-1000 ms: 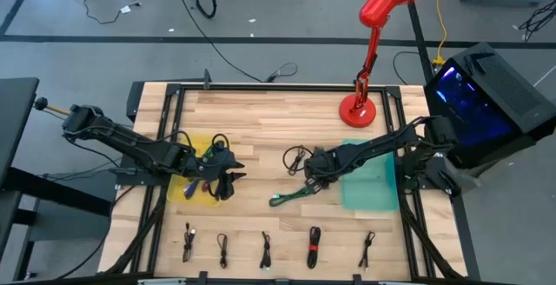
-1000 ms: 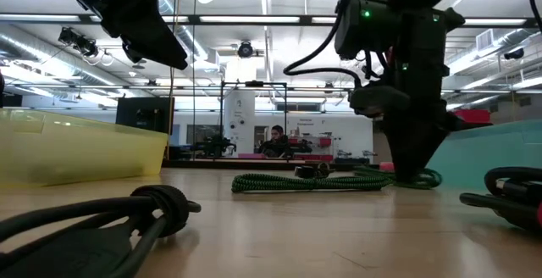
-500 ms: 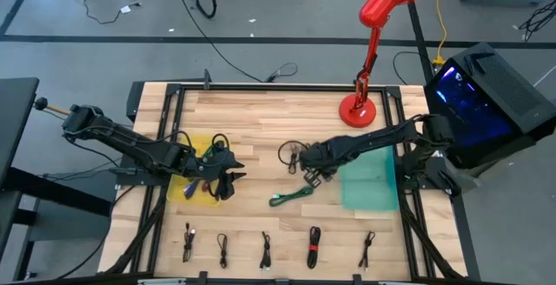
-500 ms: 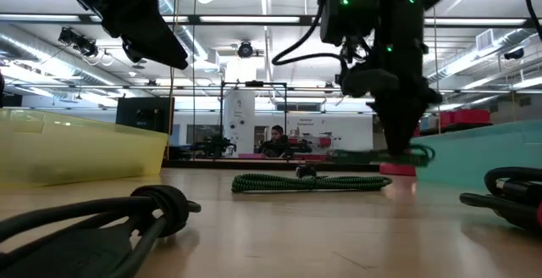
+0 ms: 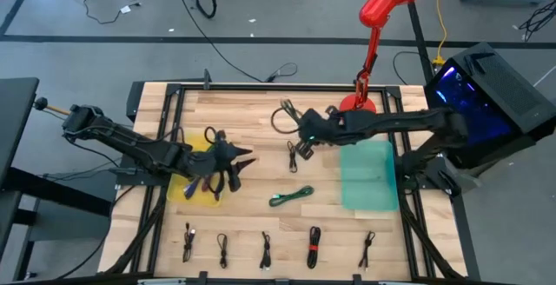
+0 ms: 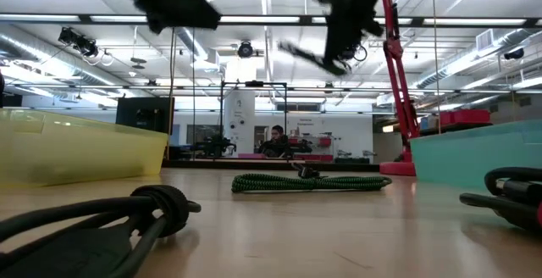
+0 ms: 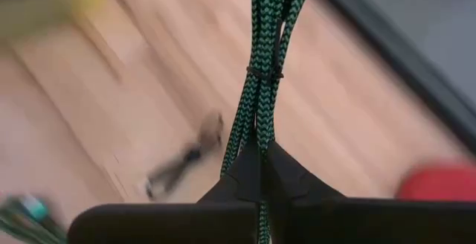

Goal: Pick & Place USB Port
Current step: Put the black and green charger cable into the yellow bin

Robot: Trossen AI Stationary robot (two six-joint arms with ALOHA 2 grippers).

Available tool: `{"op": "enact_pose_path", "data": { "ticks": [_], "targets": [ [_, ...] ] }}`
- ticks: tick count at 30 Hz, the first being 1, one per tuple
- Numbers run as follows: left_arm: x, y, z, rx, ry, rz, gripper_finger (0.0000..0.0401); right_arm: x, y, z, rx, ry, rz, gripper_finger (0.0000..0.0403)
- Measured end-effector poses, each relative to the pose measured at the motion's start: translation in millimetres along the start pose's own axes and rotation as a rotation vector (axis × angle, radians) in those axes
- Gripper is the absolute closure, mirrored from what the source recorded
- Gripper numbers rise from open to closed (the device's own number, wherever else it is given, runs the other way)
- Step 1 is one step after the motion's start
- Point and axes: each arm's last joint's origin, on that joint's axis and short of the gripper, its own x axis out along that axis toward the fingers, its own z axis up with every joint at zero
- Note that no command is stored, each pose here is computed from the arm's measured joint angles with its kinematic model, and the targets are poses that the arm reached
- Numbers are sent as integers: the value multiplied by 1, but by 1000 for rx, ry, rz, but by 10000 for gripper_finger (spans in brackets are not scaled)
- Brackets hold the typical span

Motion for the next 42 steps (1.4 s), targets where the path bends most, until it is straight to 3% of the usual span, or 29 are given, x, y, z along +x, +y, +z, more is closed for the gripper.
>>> {"op": "enact_pose_path", "data": {
  "ticks": [4, 10, 20, 27, 33, 42],
  "targets": [
    [-1, -3, 19, 39, -165, -23, 268, -30, -4, 6, -34, -221, 130, 403],
    [0, 6, 44, 18, -373, -66, 268, -57, -3, -10, -85, -496, 345, 403],
    [12, 37, 65, -137, -533, -284, 268, -52, 14, -36, -107, -781, 521, 403],
    [19, 40, 68, -172, -599, -362, 268, -45, 26, -30, -111, -870, 582, 403],
    [37, 32, 59, -193, -600, -415, 268, -35, 34, -30, -119, -862, 600, 403],
    [39, 30, 61, -219, -662, -448, 268, -31, 37, -31, -99, -844, 607, 403]
  ]
}}
